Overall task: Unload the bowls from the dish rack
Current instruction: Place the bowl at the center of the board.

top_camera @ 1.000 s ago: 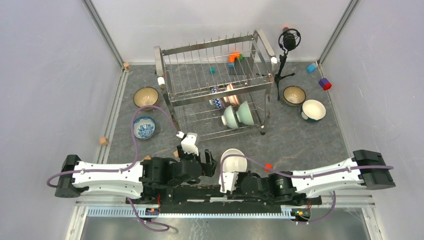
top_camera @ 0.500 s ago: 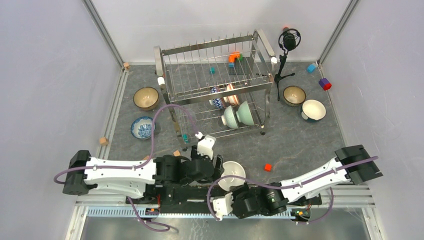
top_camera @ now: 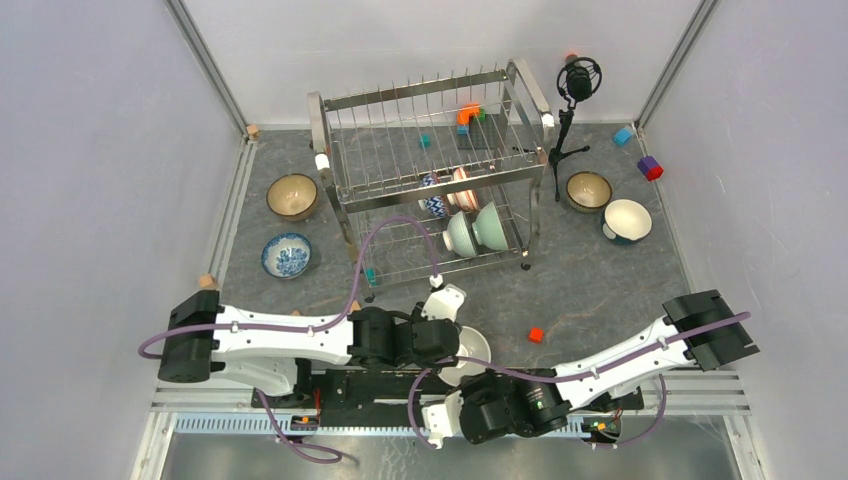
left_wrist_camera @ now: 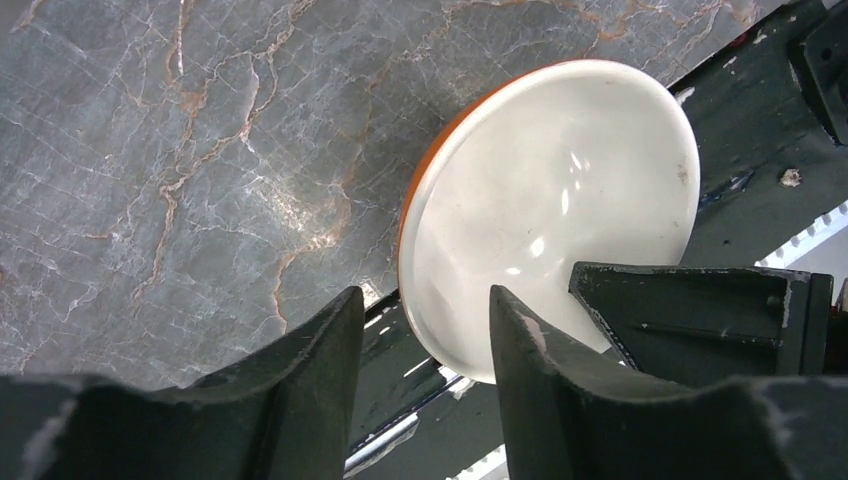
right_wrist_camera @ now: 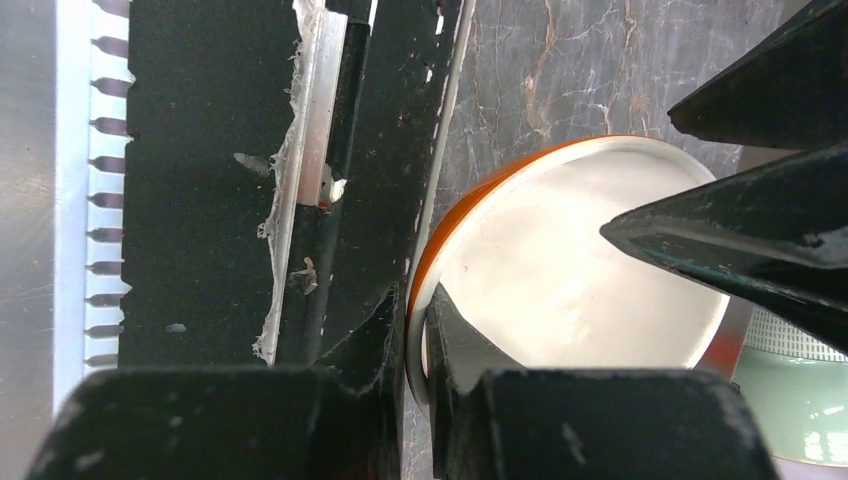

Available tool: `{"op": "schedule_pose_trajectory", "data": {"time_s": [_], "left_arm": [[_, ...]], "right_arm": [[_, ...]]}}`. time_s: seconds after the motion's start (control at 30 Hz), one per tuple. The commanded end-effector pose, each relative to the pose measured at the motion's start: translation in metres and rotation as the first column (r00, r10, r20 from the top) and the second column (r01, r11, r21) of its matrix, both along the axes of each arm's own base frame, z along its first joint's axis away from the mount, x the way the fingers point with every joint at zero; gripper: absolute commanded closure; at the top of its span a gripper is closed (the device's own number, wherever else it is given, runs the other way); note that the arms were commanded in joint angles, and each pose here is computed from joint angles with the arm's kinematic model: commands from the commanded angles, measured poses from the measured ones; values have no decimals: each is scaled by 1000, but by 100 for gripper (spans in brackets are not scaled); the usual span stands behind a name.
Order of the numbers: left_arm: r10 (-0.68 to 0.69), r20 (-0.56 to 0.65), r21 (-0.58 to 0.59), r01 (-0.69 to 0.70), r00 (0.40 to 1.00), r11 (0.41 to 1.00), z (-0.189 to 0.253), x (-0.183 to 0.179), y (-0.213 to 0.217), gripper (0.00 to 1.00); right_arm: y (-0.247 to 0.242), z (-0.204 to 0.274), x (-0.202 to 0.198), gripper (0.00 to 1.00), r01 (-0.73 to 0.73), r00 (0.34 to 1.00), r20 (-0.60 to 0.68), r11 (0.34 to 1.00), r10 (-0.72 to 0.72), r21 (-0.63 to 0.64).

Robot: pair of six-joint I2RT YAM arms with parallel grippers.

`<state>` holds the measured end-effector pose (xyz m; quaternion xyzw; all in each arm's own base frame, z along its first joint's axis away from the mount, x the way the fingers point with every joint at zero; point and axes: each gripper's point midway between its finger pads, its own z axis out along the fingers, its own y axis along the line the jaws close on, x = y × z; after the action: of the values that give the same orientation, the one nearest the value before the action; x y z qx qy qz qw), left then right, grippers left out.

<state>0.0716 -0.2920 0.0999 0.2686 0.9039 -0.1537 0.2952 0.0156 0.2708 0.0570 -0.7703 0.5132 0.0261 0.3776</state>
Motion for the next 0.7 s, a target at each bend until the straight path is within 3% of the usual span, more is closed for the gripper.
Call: {"op": "schedule_pose_trajectory", "data": {"time_s": [0.0,0.37,0.47,0.57,0.6,0.67], "left_arm": [[-60,3,21,60,998,998,8,-3,-6,46],[-68,-15,71,69,998,995,-5,-5,-11,65],[-70,-16,79,71,997,994,-7,-4,-12,76],[-72,-18,88,73,997,993,-9,-4,-14,93],[-68,-16,94,69,998,993,-9,-4,-15,97],[-51,-9,103,52,999,993,-10,-1,-14,98]], "right_arm": [[13,15,-5,100,-13,1000,4,999,13,37],[15,17,-6,100,-2,1000,-8,999,2,51],[16,18,-9,100,-3,1000,-17,998,4,57],[18,17,-12,100,2,999,-33,998,0,56],[18,16,-12,98,8,999,-38,999,-6,54],[19,15,-13,86,16,999,-46,998,-13,53]]}}
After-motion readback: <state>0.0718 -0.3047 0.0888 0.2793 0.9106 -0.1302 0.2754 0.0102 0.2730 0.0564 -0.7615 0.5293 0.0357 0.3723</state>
